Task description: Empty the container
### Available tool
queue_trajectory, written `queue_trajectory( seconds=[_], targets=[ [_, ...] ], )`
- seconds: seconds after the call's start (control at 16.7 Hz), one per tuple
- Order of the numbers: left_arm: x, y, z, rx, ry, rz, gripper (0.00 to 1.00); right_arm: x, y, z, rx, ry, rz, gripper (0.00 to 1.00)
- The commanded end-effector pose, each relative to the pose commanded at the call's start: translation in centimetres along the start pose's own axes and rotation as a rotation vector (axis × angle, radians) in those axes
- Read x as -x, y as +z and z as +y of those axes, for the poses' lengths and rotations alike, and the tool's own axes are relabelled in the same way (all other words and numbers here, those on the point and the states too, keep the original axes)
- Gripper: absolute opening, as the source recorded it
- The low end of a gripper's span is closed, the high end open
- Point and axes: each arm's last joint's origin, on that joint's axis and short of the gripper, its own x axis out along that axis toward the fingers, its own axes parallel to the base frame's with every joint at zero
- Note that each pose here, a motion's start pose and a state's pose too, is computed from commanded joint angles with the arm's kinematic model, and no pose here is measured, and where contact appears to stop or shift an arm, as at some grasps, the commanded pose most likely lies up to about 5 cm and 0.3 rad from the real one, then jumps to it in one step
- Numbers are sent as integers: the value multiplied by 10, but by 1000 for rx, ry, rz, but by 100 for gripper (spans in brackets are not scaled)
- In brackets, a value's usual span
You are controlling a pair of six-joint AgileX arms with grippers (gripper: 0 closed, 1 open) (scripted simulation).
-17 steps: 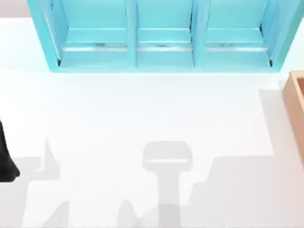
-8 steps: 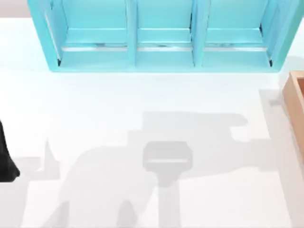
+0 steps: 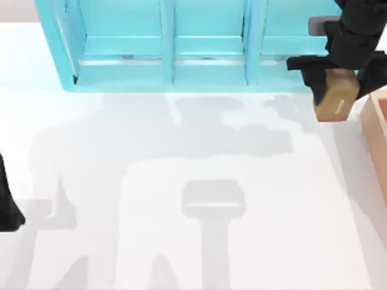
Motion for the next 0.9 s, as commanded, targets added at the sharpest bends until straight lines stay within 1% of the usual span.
queue_trajectory(
  seconds=[0.12,0.3,0.66,0.9],
  targets=[
    [0,0,0,0,0,0,100,-15,13,17,-16,4,-1,0],
    [0,0,0,0,0,0,100,-30,25,26,-36,10,-3,0],
    [0,0,0,0,0,0,100,-32,27,24,-47,12,-2,0],
    [0,0,0,0,0,0,100,-51,27,25,-43,12,-7,0]
  ],
)
